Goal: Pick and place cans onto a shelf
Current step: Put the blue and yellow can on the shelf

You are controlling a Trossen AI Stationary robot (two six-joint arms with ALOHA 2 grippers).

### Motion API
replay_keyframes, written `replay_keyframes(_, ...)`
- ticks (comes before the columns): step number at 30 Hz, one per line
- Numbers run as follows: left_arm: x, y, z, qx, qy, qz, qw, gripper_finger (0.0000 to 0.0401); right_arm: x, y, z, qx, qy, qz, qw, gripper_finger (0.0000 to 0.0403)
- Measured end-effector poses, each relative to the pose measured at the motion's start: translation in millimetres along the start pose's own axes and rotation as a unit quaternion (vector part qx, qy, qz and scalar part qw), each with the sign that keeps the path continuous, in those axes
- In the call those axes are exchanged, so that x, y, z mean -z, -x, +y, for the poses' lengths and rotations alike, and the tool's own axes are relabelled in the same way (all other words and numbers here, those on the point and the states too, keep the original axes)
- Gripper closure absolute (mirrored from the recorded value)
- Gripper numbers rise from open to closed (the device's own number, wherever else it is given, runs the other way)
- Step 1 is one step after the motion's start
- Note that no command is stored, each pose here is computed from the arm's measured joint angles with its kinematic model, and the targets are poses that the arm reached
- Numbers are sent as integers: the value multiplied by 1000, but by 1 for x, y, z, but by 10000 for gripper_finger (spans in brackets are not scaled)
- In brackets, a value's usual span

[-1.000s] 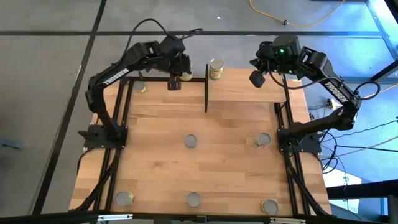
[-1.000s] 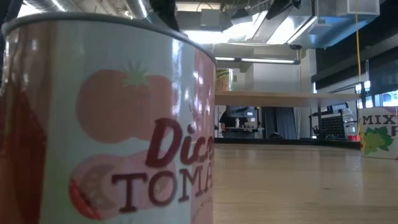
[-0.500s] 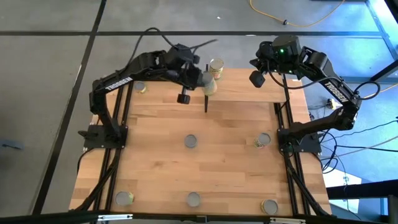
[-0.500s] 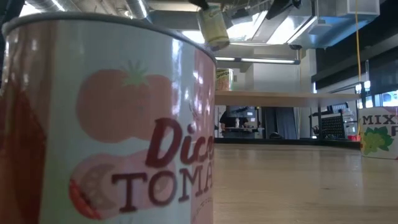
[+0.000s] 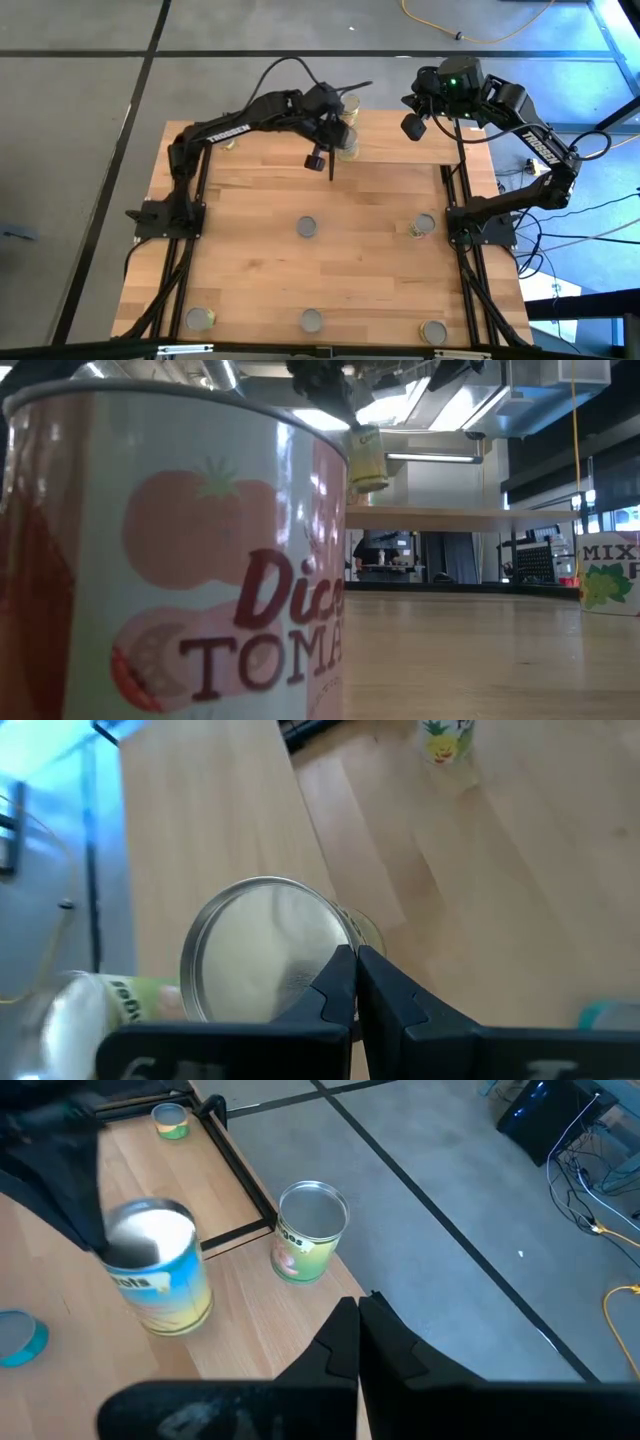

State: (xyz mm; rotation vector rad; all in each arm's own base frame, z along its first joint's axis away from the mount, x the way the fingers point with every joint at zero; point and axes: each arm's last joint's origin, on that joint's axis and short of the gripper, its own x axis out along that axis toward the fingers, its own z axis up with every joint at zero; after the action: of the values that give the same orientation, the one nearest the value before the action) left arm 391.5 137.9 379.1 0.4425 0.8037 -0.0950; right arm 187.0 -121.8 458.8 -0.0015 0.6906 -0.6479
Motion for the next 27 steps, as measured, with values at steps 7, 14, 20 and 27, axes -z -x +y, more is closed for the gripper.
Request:
replay_keyframes(7, 8, -18, 5, 14, 6, 14, 1000, 401, 0, 0, 0, 0, 0, 0, 1000, 402)
replay_keyframes(14, 9, -19, 6, 0, 5, 22, 1000, 401, 0, 0, 0, 0, 0, 0, 1000, 402)
replay_keyframes(20, 10, -19, 8, -11, 5, 32, 999, 401, 0, 0, 0, 0, 0, 0, 1000, 402)
replay_keyframes(27, 10, -18, 8, -14, 5, 31, 999, 384, 0, 0, 0, -1, 0, 0, 1000, 402)
